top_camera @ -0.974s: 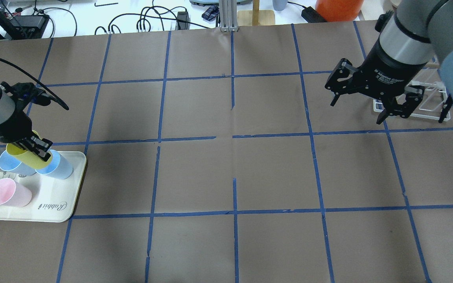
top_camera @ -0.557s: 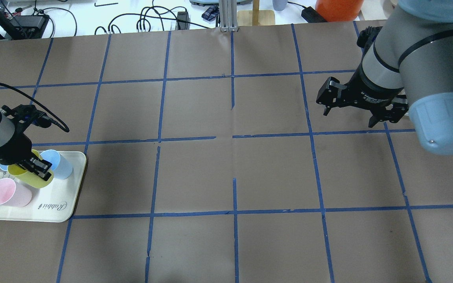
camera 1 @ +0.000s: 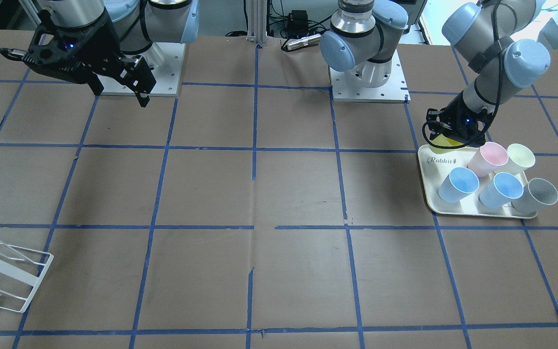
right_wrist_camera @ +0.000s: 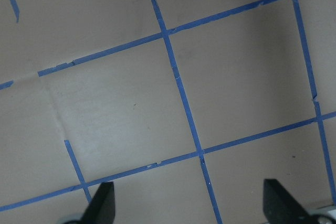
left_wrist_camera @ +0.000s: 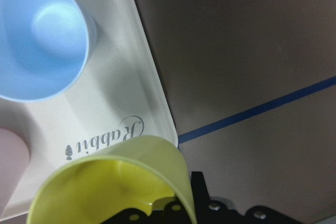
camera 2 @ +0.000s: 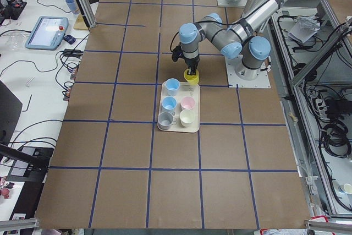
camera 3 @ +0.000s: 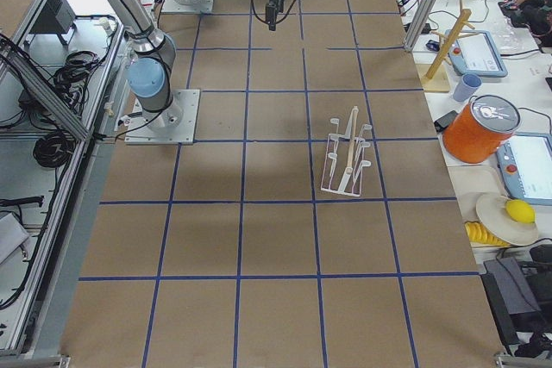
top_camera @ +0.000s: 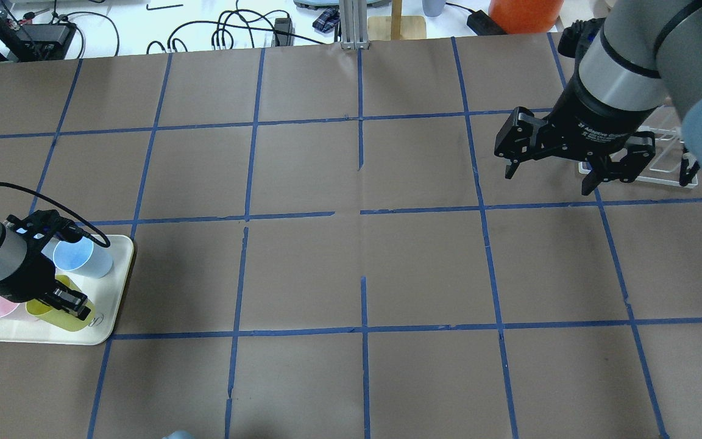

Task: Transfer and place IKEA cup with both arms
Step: 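Open the left gripper and raise it off the yellow cup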

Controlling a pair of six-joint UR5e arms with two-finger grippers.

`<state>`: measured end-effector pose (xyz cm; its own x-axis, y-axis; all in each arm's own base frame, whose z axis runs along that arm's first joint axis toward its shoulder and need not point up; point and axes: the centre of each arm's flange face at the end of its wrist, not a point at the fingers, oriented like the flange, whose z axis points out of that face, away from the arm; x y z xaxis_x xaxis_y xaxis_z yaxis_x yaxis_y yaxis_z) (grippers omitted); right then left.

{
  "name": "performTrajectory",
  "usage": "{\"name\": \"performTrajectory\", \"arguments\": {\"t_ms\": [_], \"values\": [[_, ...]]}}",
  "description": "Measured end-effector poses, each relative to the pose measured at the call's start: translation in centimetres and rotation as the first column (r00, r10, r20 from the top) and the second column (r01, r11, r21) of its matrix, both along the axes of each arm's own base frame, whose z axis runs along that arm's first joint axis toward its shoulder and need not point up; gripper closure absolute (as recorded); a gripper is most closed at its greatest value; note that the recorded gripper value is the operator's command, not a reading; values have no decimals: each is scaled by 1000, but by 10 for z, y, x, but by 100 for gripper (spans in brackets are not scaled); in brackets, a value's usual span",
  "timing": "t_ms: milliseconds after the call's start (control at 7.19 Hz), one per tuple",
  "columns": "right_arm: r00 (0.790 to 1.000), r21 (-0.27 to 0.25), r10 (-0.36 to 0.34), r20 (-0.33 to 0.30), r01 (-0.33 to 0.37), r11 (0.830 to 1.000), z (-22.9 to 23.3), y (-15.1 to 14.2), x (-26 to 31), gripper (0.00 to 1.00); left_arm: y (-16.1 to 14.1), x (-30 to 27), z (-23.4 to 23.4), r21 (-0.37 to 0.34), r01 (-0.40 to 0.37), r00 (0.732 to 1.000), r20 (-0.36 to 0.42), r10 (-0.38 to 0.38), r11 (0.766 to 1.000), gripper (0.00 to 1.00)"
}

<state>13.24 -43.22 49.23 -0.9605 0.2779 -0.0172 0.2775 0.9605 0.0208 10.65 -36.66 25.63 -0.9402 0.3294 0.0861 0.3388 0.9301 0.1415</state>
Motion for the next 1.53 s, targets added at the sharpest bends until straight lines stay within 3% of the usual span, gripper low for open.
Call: {"name": "performTrajectory", "arguments": {"t_ms": [696,835,974,1113,1531], "values": [[999,6,39,-16,-39,999,11,-1,-2,0,23,-1,-43,-100,-52,996,69,59,994,100],[999,0,39,-13,-39,999,13,-1,-2,0,24,3,-45,-103,-66,995,71,74,993,96],[999,-3,39,-9,-39,999,13,-1,-2,0,25,6,-47,-102,-75,994,70,83,992,18],[999,-4,39,-7,-39,999,12,-1,-1,0,25,6,-48,-105,-82,994,65,89,991,0],[999,-8,40,-12,-40,999,13,-2,-2,0,13,3,-27,-176,-124,988,68,138,977,0]]}}
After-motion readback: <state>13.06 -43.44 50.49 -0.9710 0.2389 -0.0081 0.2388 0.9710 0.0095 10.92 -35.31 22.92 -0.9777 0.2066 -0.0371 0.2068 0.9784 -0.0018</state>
